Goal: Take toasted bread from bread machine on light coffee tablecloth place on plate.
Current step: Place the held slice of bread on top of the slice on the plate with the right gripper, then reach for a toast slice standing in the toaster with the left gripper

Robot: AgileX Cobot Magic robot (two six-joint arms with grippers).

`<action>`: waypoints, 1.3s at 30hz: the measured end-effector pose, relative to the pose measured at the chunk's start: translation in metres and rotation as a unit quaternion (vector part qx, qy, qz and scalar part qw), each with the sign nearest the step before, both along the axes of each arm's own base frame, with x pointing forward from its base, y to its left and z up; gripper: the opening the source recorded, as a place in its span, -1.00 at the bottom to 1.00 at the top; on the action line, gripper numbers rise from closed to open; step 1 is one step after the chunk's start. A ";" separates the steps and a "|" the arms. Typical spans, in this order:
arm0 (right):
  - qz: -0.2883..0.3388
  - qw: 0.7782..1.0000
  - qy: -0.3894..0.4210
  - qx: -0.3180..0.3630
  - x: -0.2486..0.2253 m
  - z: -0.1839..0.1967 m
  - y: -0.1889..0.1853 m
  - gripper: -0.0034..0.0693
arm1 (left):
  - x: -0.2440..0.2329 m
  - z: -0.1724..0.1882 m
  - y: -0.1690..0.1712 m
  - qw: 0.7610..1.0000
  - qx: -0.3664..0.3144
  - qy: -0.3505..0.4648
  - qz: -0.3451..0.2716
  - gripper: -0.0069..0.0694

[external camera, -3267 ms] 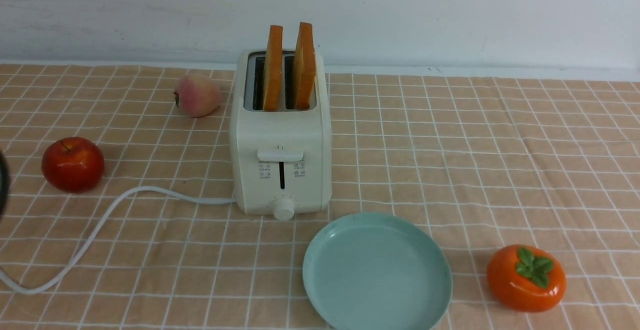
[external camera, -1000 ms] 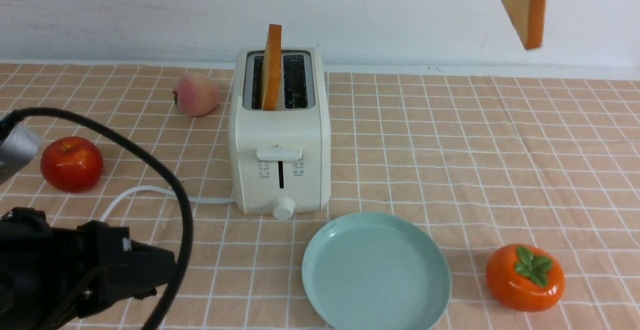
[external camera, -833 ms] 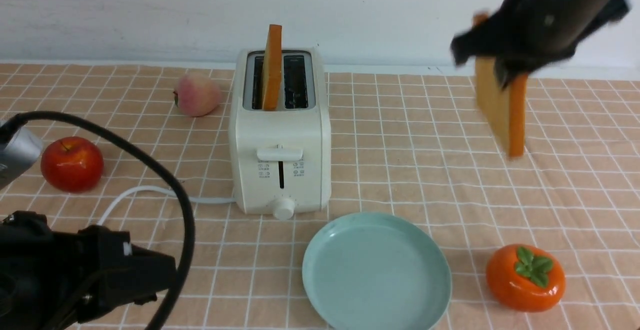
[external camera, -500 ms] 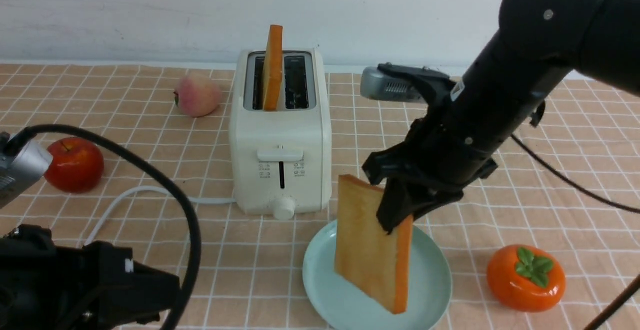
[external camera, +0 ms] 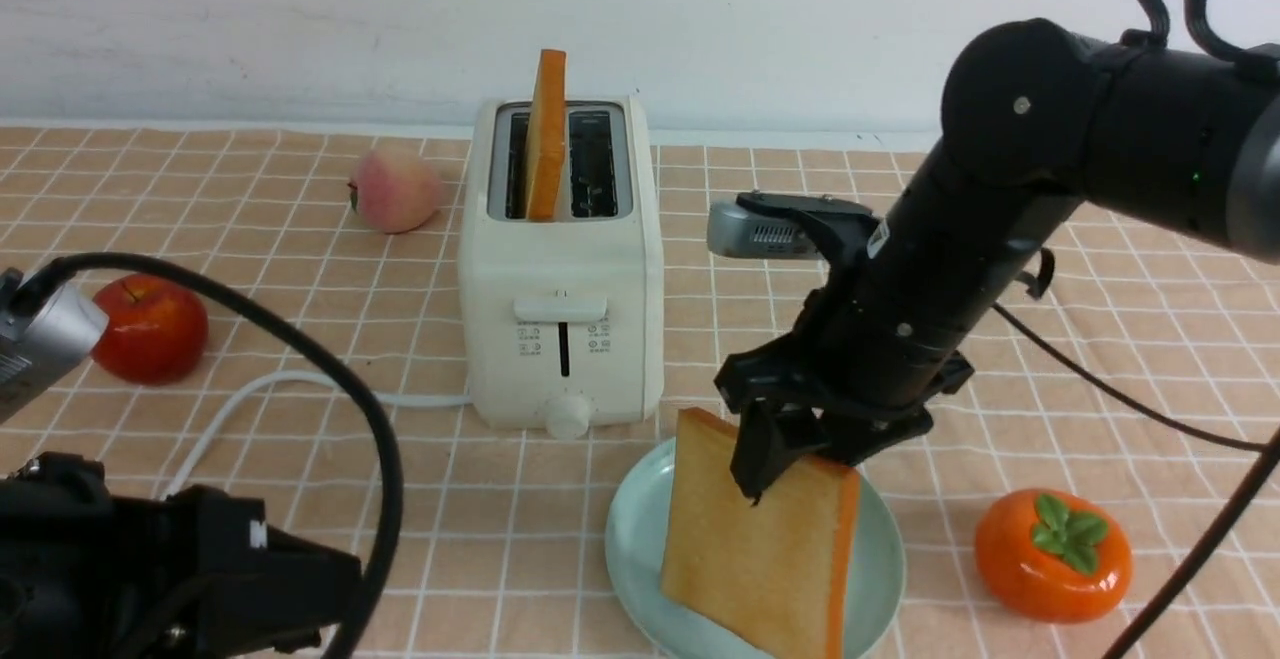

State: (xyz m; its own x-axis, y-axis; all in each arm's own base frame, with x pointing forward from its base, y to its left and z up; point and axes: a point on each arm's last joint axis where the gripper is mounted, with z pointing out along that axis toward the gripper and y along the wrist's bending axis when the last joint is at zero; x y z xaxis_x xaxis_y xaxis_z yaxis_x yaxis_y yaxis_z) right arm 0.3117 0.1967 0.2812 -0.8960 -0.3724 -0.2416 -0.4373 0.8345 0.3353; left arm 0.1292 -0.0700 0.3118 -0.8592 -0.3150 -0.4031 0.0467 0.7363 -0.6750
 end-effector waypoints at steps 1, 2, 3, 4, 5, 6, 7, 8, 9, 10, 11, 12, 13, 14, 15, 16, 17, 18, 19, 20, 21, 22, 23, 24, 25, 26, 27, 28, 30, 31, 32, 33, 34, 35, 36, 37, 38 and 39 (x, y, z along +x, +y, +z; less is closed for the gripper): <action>0.001 1.000 -0.016 -0.012 -0.002 0.006 -0.004 0.55 | 0.001 0.001 0.000 1.000 -0.003 -0.005 0.004 -0.18; 0.000 0.999 -0.034 -0.021 -0.004 0.013 -0.008 0.65 | 0.002 0.002 0.000 1.000 -0.006 -0.010 0.010 -0.18; -0.001 0.999 -0.037 -0.023 -0.004 0.015 -0.009 0.67 | 0.003 0.002 0.000 1.000 -0.008 -0.013 0.012 -0.18; -0.007 0.998 -0.058 -0.030 -0.007 0.025 -0.014 0.77 | 0.005 0.004 0.001 0.999 -0.012 -0.023 0.021 -0.18; -0.014 0.996 -0.079 -0.033 -0.012 0.037 -0.020 0.81 | 0.007 0.005 0.001 0.999 -0.019 -0.031 0.029 -0.18; -0.020 0.995 -0.096 -0.030 -0.017 0.048 -0.023 0.84 | 0.008 0.007 0.001 0.998 -0.026 -0.038 0.036 -0.18; -0.027 0.993 -0.113 -0.022 -0.022 0.060 -0.027 0.85 | 0.009 0.008 0.001 0.998 -0.032 -0.047 0.039 -0.18; -0.029 0.991 -0.131 -0.013 -0.029 0.071 -0.031 0.85 | 0.011 0.009 0.000 0.997 -0.036 -0.056 0.040 -0.18; -0.033 0.989 -0.142 -0.003 -0.035 0.081 -0.033 0.84 | 0.014 0.010 0.000 0.997 -0.036 -0.064 0.040 -0.18; -0.035 0.987 -0.156 0.008 -0.043 0.092 -0.036 0.82 | 0.016 0.011 0.000 0.996 -0.035 -0.072 0.037 -0.18; -0.036 0.987 -0.159 0.010 -0.045 0.094 -0.037 0.82 | 0.017 0.012 -0.001 0.996 -0.033 -0.077 0.035 -0.18; -0.035 0.982 -0.182 0.026 -0.061 0.114 -0.044 0.76 | 0.025 0.018 -0.002 0.995 -0.026 -0.093 0.028 -0.17; -0.034 0.980 -0.191 0.033 -0.068 0.121 -0.047 0.73 | 0.030 0.022 -0.003 0.994 -0.021 -0.101 0.023 -0.17; -0.034 0.979 -0.196 0.038 -0.076 0.128 -0.051 0.69 | 0.035 0.029 -0.004 0.994 -0.019 -0.110 0.020 -0.16; -0.034 0.976 -0.210 0.047 -0.088 0.139 -0.057 0.64 | 0.046 0.036 -0.006 0.993 -0.015 -0.114 0.017 -0.14; -0.033 0.975 -0.214 0.049 -0.093 0.144 -0.059 0.62 | 0.051 0.043 -0.007 0.992 -0.013 -0.122 0.014 -0.12; -0.033 0.973 -0.222 0.054 -0.101 0.150 -0.063 0.58 | 0.060 0.047 -0.009 0.992 -0.007 -0.124 0.010 -0.10; -0.033 0.972 -0.228 0.056 -0.108 0.155 -0.067 0.56 | 0.069 0.054 -0.013 0.992 -0.001 -0.129 0.002 -0.06; -0.031 0.971 -0.231 0.059 -0.115 0.159 -0.071 0.53 | 0.078 0.060 -0.017 0.991 0.009 -0.135 -0.009 -0.02; -0.031 0.970 -0.234 0.060 -0.120 0.162 -0.073 0.52 | 0.085 0.065 -0.023 0.990 0.017 -0.139 -0.021 0.04; -0.030 0.969 -0.238 0.065 -0.126 0.166 -0.076 0.51 | 0.096 0.070 -0.030 0.989 0.032 -0.142 -0.035 0.09; -0.029 0.968 -0.240 0.068 -0.131 0.169 -0.079 0.51 | 0.105 0.077 -0.039 0.987 0.047 -0.148 -0.048 0.17; -0.029 0.967 -0.242 0.072 -0.136 0.172 -0.081 0.51 | 0.114 0.081 -0.047 0.986 0.061 -0.147 -0.056 0.23; -0.029 0.967 -0.244 0.072 -0.137 0.172 -0.081 0.51 | 0.116 0.078 -0.048 0.986 0.066 -0.141 -0.058 0.24; -0.028 0.966 -0.246 0.077 -0.144 0.176 -0.084 0.51 | 0.133 0.087 -0.063 0.984 0.092 -0.140 -0.058 0.36; -0.028 0.965 -0.248 0.080 -0.146 0.177 -0.085 0.50 | 0.143 0.086 -0.069 0.984 0.105 -0.131 -0.052 0.40; -0.027 0.964 -0.250 0.083 -0.150 0.179 -0.087 0.50 | 0.154 0.087 -0.076 0.984 0.120 -0.124 -0.040 0.46; -0.027 0.964 -0.251 0.085 -0.151 0.180 -0.087 0.50 | 0.165 0.088 -0.082 0.984 0.134 -0.116 -0.025 0.50; -0.027 0.963 -0.253 0.087 -0.153 0.181 -0.088 0.50 | 0.176 0.088 -0.087 0.983 0.150 -0.108 -0.011 0.52; -0.027 0.963 -0.253 0.088 -0.154 0.182 -0.089 0.50 | 0.187 0.087 -0.093 0.981 0.164 -0.101 0.001 0.54; -0.028 0.963 -0.253 0.090 -0.155 0.182 -0.089 0.50 | 0.195 0.085 -0.097 0.979 0.181 -0.095 0.009 0.55; -0.032 0.963 -0.250 0.092 -0.155 0.182 -0.089 0.50 | 0.210 0.084 -0.105 0.975 0.203 -0.092 0.016 0.56; -0.033 0.964 -0.248 0.094 -0.155 0.182 -0.088 0.50 | 0.222 0.076 -0.111 0.972 0.220 -0.081 0.017 0.56; -0.034 0.964 -0.246 0.095 -0.155 0.182 -0.088 0.50 | 0.233 0.070 -0.117 0.969 0.235 -0.074 0.018 0.56; -0.034 0.964 -0.246 0.095 -0.155 0.182 -0.088 0.50 | 0.235 0.068 -0.118 0.968 0.239 -0.071 0.018 0.56; -0.035 0.964 -0.245 0.095 -0.155 0.182 -0.088 0.50 | 0.248 0.060 -0.123 0.966 0.251 -0.064 0.018 0.57; -0.035 0.964 -0.245 0.095 -0.155 0.182 -0.088 0.50 | 0.257 0.054 -0.127 0.964 0.260 -0.058 0.019 0.57; -0.035 0.964 -0.245 0.095 -0.155 0.182 -0.088 0.50 | 0.263 0.049 -0.129 0.962 0.266 -0.056 0.020 0.57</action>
